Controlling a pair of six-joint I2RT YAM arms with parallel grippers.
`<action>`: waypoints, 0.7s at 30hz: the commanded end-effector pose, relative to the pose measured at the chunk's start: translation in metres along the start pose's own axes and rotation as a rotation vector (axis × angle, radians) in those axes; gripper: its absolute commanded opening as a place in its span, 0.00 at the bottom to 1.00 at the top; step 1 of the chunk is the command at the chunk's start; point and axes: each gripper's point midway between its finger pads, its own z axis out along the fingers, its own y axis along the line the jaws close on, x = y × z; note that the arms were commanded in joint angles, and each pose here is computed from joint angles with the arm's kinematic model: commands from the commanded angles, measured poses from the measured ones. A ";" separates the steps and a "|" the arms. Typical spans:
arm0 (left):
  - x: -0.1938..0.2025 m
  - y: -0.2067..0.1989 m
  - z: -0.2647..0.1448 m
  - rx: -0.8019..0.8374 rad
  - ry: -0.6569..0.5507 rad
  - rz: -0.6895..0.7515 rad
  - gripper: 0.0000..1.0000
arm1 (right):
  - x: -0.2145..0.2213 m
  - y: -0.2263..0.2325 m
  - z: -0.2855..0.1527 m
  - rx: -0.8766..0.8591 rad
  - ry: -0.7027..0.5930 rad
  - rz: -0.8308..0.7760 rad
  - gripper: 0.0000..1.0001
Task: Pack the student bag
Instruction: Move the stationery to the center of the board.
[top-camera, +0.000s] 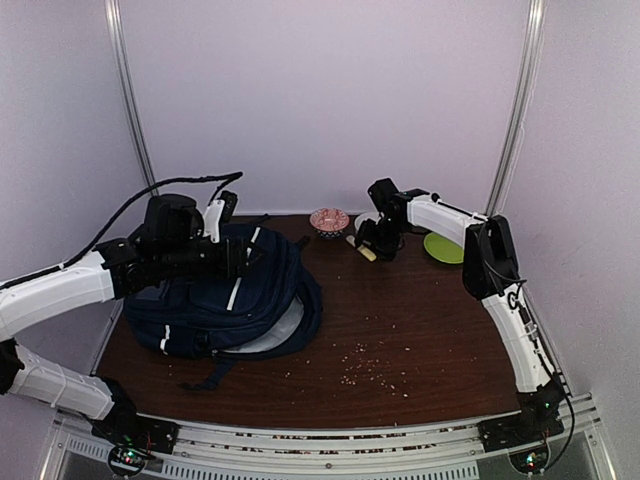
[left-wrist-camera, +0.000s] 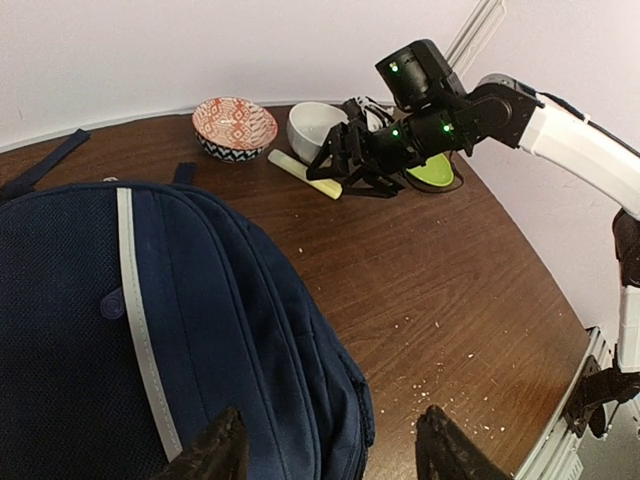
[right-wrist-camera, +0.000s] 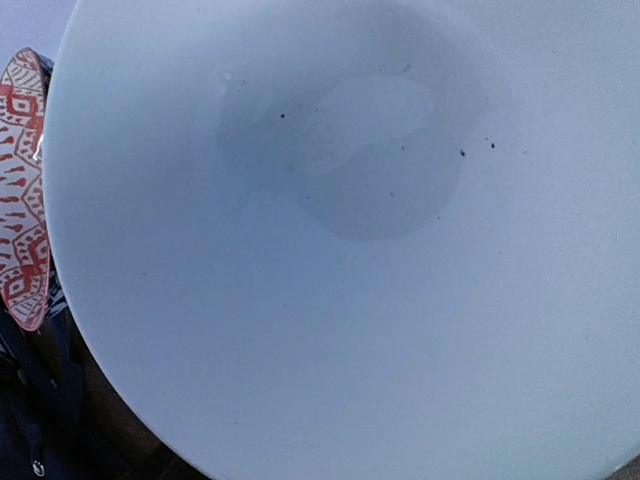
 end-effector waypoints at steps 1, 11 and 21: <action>-0.014 -0.011 -0.009 0.043 -0.060 0.006 0.98 | 0.002 0.002 0.002 -0.002 0.023 0.016 0.67; -0.016 -0.012 -0.008 0.043 -0.066 0.010 0.98 | 0.009 0.014 0.008 -0.061 0.070 0.043 0.45; -0.016 -0.013 -0.009 0.051 -0.069 0.004 0.98 | 0.021 0.015 0.008 -0.027 0.096 0.010 0.36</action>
